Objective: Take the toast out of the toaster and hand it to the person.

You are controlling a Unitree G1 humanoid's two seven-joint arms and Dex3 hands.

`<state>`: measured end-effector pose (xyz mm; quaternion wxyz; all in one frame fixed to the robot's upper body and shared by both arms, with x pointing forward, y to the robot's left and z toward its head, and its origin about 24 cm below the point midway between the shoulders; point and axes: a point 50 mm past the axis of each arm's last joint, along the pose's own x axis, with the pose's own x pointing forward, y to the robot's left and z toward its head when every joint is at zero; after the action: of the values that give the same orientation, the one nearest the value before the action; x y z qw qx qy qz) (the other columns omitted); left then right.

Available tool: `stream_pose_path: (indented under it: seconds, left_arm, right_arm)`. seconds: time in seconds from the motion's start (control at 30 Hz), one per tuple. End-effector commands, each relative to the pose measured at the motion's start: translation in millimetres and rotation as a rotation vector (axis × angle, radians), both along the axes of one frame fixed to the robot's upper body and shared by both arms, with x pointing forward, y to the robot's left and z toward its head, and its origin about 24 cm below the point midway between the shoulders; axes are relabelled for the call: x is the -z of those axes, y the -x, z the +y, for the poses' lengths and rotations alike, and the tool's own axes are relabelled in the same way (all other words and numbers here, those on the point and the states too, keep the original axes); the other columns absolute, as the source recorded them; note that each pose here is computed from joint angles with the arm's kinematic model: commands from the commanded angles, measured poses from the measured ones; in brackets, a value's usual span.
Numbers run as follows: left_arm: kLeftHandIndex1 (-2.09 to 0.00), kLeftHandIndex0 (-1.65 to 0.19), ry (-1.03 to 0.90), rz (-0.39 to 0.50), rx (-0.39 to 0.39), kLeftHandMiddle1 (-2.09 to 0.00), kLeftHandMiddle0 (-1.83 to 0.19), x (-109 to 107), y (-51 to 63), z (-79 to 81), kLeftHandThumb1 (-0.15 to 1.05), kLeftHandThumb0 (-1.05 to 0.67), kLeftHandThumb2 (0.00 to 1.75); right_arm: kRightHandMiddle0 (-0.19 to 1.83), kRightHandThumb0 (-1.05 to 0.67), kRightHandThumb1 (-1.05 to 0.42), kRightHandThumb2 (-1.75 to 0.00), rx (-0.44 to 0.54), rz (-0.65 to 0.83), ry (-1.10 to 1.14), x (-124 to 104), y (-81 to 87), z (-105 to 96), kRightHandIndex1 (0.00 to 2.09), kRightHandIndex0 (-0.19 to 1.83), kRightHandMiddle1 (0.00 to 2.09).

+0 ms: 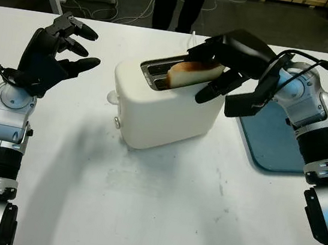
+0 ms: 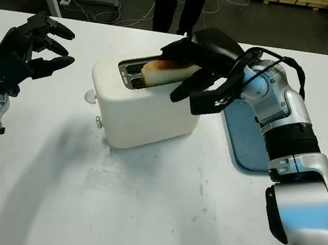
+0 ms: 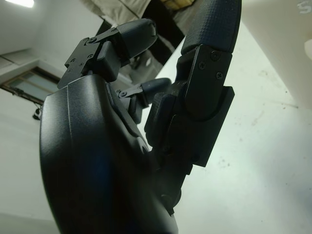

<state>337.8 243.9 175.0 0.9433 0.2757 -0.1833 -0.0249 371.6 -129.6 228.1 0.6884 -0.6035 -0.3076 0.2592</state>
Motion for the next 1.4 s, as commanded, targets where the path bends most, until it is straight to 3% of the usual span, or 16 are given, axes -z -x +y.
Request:
stream_pose_path:
  seconds: [0.0, 0.17, 0.53, 0.67, 0.8, 0.9, 1.0, 1.13, 1.37]
  left_arm:
    - [-1.25, -0.27, -0.008, -0.011, -0.001, -1.38, -0.32, -1.1, 0.2, 0.0, 0.92, -0.96, 0.1]
    - [-1.24, -0.26, -0.006, -0.013, -0.005, -1.38, -0.32, -0.5, 0.4, 0.2, 0.92, -0.95, 0.11]
    - [-1.26, -0.24, 0.008, -0.013, -0.008, -1.39, -0.3, 0.3, 0.2, 0.0, 0.92, -0.93, 0.1]
    - [-1.26, -0.23, 0.013, -0.01, -0.012, -1.39, -0.29, 0.7, 0.4, 0.5, 0.92, -0.93, 0.09]
    - [-1.26, -0.24, 0.01, -0.015, -0.011, -1.4, -0.29, 0.8, 0.2, 1.0, 0.92, -0.93, 0.09]
    - [-1.26, -0.23, 0.004, -0.015, -0.009, -1.39, -0.29, 0.3, 0.0, 1.0, 0.92, -0.92, 0.1]
    - [-1.26, -0.23, -0.009, -0.012, -0.016, -1.39, -0.3, 0.4, -0.2, 1.4, 0.92, -0.92, 0.1]
    - [-1.26, -0.24, 0.013, -0.01, -0.01, -1.39, -0.3, 1.1, -0.9, 1.0, 0.91, -0.92, 0.09]
    - [-1.26, -0.25, 0.01, -0.009, -0.009, -1.39, -0.3, 0.3, -1.8, -0.7, 0.92, -0.94, 0.1]
  right_arm:
    - [0.92, -0.45, -0.92, -0.25, 0.001, -0.024, 0.007, -3.8, -1.7, 1.9, 1.72, 1.04, 1.22]
    - [0.83, -0.47, -0.92, -0.34, 0.024, -0.012, -0.005, -7.0, -5.4, -0.9, 1.74, 1.06, 1.7]
    - [0.67, -0.44, -0.92, -0.4, 0.024, 0.063, -0.134, -21.9, -11.5, -8.6, 1.75, 0.98, 1.75]
    - [0.67, -0.44, -0.92, -0.44, 0.053, 0.068, -0.265, -32.3, -16.5, -20.1, 1.75, 0.94, 1.75]
    - [0.78, -0.49, -0.92, -0.44, 0.031, 0.081, -0.518, -56.3, -18.9, -37.5, 1.75, 1.02, 1.75]
    - [0.82, -0.53, -0.92, -0.44, 0.066, 0.028, -0.659, -75.8, -17.4, -58.8, 1.75, 1.04, 1.75]
    - [0.83, -0.49, -0.92, -0.4, 0.051, 0.123, -0.89, -86.7, -18.2, -82.7, 1.75, 1.04, 1.75]
    - [0.84, -0.48, -0.92, -0.36, 0.094, 0.197, -1.108, -85.1, -17.7, -114.0, 1.75, 1.08, 1.75]
    - [0.83, -0.45, -0.92, -0.33, 0.253, 0.218, -1.218, -60.9, -15.7, -147.0, 1.75, 1.07, 1.75]
